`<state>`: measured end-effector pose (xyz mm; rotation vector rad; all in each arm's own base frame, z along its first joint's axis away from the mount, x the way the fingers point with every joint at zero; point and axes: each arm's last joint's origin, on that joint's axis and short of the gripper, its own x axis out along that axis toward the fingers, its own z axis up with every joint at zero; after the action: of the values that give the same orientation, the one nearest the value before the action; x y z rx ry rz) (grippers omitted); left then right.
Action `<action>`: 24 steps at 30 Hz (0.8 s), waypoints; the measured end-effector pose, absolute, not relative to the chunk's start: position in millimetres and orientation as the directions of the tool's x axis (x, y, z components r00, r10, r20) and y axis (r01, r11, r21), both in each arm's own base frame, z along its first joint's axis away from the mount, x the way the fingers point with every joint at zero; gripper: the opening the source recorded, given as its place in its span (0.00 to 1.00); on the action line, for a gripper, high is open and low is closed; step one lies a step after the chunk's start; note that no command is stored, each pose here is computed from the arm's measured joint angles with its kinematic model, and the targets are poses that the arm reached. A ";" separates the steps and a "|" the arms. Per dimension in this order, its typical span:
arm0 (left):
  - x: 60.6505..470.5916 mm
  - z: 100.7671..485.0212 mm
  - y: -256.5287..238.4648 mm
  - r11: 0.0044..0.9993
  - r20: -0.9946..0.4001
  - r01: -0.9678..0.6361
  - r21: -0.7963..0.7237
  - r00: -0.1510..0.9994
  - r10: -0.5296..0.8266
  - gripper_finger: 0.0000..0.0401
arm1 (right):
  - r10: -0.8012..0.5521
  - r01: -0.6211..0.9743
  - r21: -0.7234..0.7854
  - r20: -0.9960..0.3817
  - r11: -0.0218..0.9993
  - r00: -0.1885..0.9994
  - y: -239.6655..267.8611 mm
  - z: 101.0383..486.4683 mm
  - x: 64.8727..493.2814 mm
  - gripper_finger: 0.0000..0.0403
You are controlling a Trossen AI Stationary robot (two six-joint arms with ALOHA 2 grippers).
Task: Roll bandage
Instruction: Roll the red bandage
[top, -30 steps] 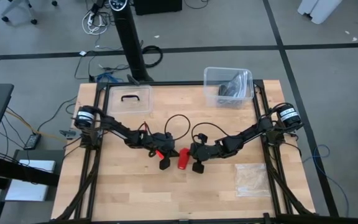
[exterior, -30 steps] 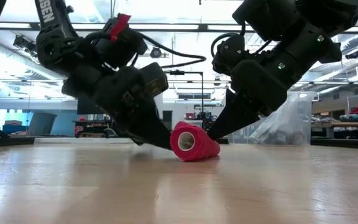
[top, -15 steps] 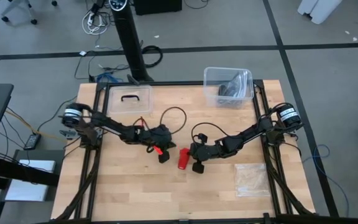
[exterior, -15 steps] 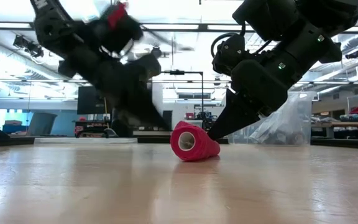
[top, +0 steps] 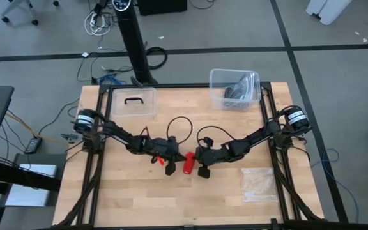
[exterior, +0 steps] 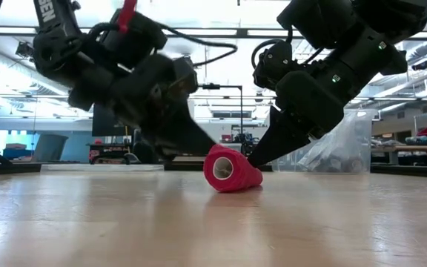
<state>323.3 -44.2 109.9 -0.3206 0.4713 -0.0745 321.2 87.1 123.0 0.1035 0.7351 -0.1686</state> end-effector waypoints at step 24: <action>320.8 93.7 -45.3 0.952 -0.500 0.019 -0.306 0.848 -0.178 0.03 | -0.109 0.184 0.040 -0.677 0.982 0.728 87.3 123.0 321.1 0.00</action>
<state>320.8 -45.3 93.7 -0.2970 0.5511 -0.1055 321.1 87.3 123.0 0.1066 0.7380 -0.1616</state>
